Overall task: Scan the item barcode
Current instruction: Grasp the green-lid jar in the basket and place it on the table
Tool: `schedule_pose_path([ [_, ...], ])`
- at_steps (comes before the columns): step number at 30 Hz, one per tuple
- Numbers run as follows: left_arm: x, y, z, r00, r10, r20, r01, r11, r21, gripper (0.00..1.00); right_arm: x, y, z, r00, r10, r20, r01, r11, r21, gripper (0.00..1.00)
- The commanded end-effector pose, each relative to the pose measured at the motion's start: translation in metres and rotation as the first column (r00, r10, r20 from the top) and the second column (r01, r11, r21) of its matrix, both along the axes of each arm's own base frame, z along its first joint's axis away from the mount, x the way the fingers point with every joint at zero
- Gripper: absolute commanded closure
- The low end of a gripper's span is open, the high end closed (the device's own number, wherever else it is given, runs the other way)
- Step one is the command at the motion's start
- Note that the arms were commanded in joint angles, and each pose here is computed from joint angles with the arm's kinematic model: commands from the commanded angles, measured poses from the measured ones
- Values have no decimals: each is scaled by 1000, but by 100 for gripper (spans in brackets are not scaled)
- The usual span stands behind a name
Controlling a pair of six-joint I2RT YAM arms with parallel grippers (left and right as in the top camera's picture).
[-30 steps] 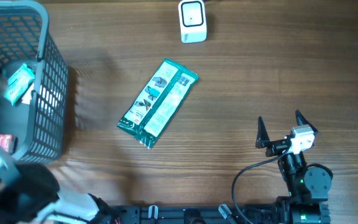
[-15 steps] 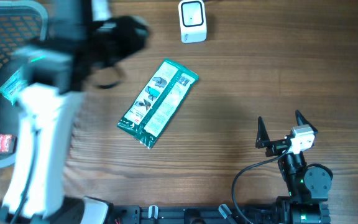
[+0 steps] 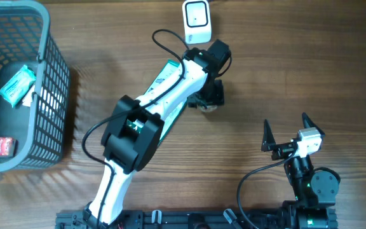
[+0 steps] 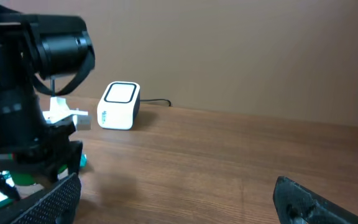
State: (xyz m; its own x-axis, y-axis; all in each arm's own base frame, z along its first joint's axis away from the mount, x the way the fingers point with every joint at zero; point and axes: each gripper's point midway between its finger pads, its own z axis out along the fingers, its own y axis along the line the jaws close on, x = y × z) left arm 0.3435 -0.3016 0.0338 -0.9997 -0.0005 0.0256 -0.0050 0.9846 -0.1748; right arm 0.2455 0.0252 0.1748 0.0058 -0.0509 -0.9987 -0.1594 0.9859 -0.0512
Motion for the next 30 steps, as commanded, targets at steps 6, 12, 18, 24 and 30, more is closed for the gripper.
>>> schedule_pose_path([
  [6, 1, 3, 36, 999, 41, 10, -41, 999, -3, 0, 0, -1, 1, 1000, -6, 5, 6, 1000, -13, 0],
  [12, 26, 29, 169, 963, 48, 265, -48, 999, -8, 0, 0, -1, 1, 1000, -6, 5, 6, 1000, -12, 0],
  [18, 49, 158, 323, 740, 273, 615, -312, 949, -45, 0, 0, -1, 1, 1000, -6, 5, 6, 1000, -13, 1],
  [24, 40, 332, 368, 472, 589, 655, -678, 718, -157, 0, 0, -1, 1, 1000, -6, 5, 6, 1000, -12, 0],
  [30, 20, 467, 334, 269, 811, 520, -886, 420, -197, 0, 0, -1, 1, 1000, -6, 5, 6, 1000, -13, 0],
])
